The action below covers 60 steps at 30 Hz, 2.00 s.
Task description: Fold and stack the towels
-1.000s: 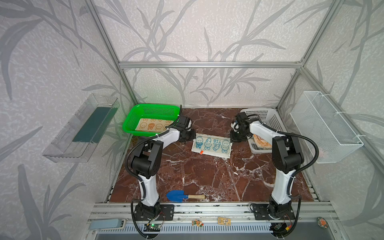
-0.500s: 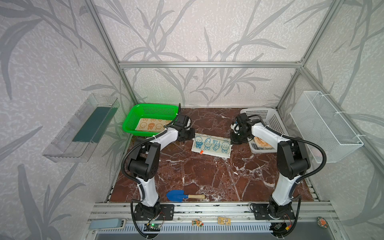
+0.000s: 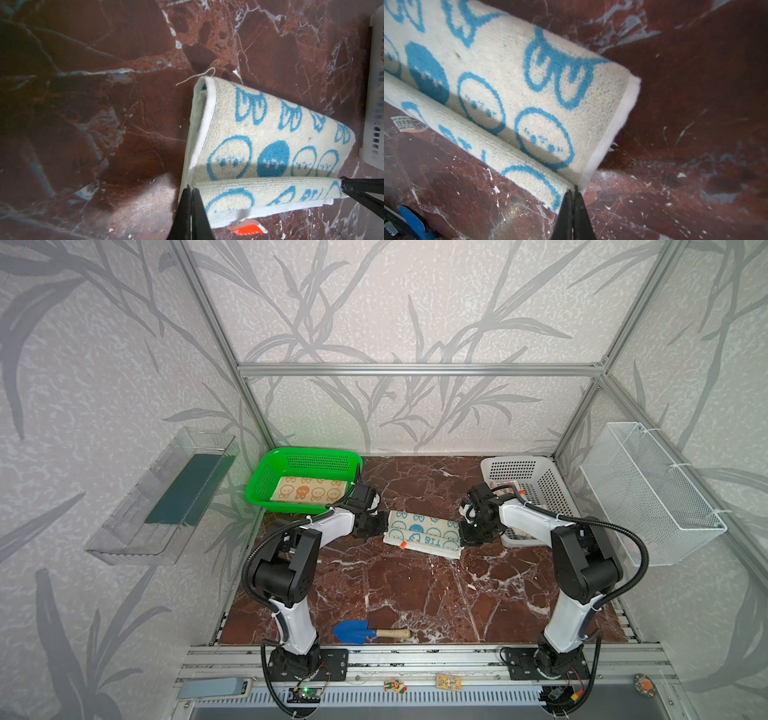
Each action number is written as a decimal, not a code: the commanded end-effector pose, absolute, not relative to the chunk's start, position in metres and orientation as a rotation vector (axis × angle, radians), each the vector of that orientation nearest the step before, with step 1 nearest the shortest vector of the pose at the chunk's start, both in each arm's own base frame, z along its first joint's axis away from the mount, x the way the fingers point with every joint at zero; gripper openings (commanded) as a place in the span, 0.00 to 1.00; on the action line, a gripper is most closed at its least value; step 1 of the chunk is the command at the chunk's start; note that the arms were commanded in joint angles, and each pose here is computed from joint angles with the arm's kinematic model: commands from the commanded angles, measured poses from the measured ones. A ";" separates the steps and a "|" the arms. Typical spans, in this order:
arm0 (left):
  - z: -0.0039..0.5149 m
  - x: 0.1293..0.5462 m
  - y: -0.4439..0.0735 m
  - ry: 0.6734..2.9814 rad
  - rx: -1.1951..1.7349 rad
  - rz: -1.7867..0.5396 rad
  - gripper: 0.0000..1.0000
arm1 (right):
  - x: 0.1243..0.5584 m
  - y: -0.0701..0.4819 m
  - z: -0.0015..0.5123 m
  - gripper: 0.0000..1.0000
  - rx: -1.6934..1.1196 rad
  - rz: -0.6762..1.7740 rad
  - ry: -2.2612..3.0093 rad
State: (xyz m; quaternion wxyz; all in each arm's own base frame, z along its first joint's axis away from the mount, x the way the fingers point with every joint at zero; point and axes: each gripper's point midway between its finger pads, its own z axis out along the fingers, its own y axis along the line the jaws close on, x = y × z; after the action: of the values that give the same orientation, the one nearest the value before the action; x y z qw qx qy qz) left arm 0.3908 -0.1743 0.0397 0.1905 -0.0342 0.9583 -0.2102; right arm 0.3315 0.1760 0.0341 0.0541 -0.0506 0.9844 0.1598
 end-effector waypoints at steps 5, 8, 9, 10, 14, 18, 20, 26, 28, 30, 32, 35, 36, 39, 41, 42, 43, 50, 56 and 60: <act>0.034 0.395 -0.168 2.675 -0.125 -0.560 0.00 | 0.317 0.172 0.017 0.00 -0.138 0.428 3.039; 0.034 0.396 -0.168 2.674 -0.125 -0.558 0.00 | 0.316 0.171 0.016 0.00 -0.137 0.419 3.045; 0.033 0.395 -0.168 2.675 -0.124 -0.559 0.00 | 0.316 0.171 0.016 0.00 -0.138 0.416 3.044; 0.032 0.395 -0.168 2.678 -0.125 -0.560 0.00 | 0.316 0.170 0.015 0.00 -0.139 0.411 3.045; 0.028 0.392 -0.168 2.685 -0.119 -0.557 0.00 | 0.314 0.168 0.011 0.00 -0.140 0.395 3.053; 0.023 0.389 -0.167 2.702 -0.119 -0.551 0.00 | 0.315 0.168 0.006 0.00 -0.141 0.388 3.063; 0.020 0.388 -0.167 2.705 -0.124 -0.551 0.00 | 0.314 0.168 0.002 0.00 -0.140 0.383 3.073; 0.025 0.386 -0.171 2.698 -0.105 -0.581 0.00 | 0.314 0.170 0.003 0.00 -0.143 0.412 3.067; 0.031 0.387 -0.174 2.683 -0.093 -0.599 0.04 | 0.315 0.171 0.006 0.04 -0.145 0.421 3.059; 0.038 0.389 -0.178 2.669 -0.076 -0.625 0.09 | 0.315 0.175 0.012 0.12 -0.151 0.449 3.046; 0.047 0.388 -0.185 2.654 -0.050 -0.641 0.22 | 0.316 0.178 0.021 0.22 -0.160 0.479 3.021; 0.065 0.386 -0.192 2.627 -0.015 -0.631 0.54 | 0.318 0.186 0.042 0.35 -0.177 0.542 2.959; 0.073 0.387 -0.195 2.607 0.000 -0.631 0.73 | 0.319 0.189 0.052 0.40 -0.185 0.568 2.932; 0.100 0.388 -0.201 2.561 0.025 -0.630 0.99 | 0.321 0.200 0.085 0.63 -0.209 0.673 2.840; 0.117 0.390 -0.206 2.527 0.023 -0.653 0.99 | 0.321 0.206 0.099 0.74 -0.206 0.728 2.799; 0.125 0.391 -0.209 2.511 0.007 -0.681 0.99 | 0.322 0.209 0.106 0.80 -0.203 0.762 2.775; 0.131 0.394 -0.213 2.490 -0.006 -0.714 0.99 | 0.323 0.213 0.110 0.84 -0.198 0.797 2.755; 0.120 0.409 -0.246 2.436 -0.219 -1.050 0.99 | 0.322 0.245 0.111 0.99 -0.098 1.132 2.665; 0.086 0.406 -0.256 2.456 -0.289 -1.139 0.99 | 0.318 0.258 0.087 0.99 -0.024 1.287 2.674; 0.063 0.389 -0.248 2.516 -0.301 -1.091 0.99 | 0.305 0.250 0.056 0.99 0.016 1.249 2.763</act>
State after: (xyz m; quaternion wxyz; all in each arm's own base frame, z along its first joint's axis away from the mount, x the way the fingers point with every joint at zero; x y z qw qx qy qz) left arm 0.3915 -0.2438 0.0589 0.1864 -0.1037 0.9038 -0.3710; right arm 0.3101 0.2459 0.0650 0.0705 0.0014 0.9142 0.3990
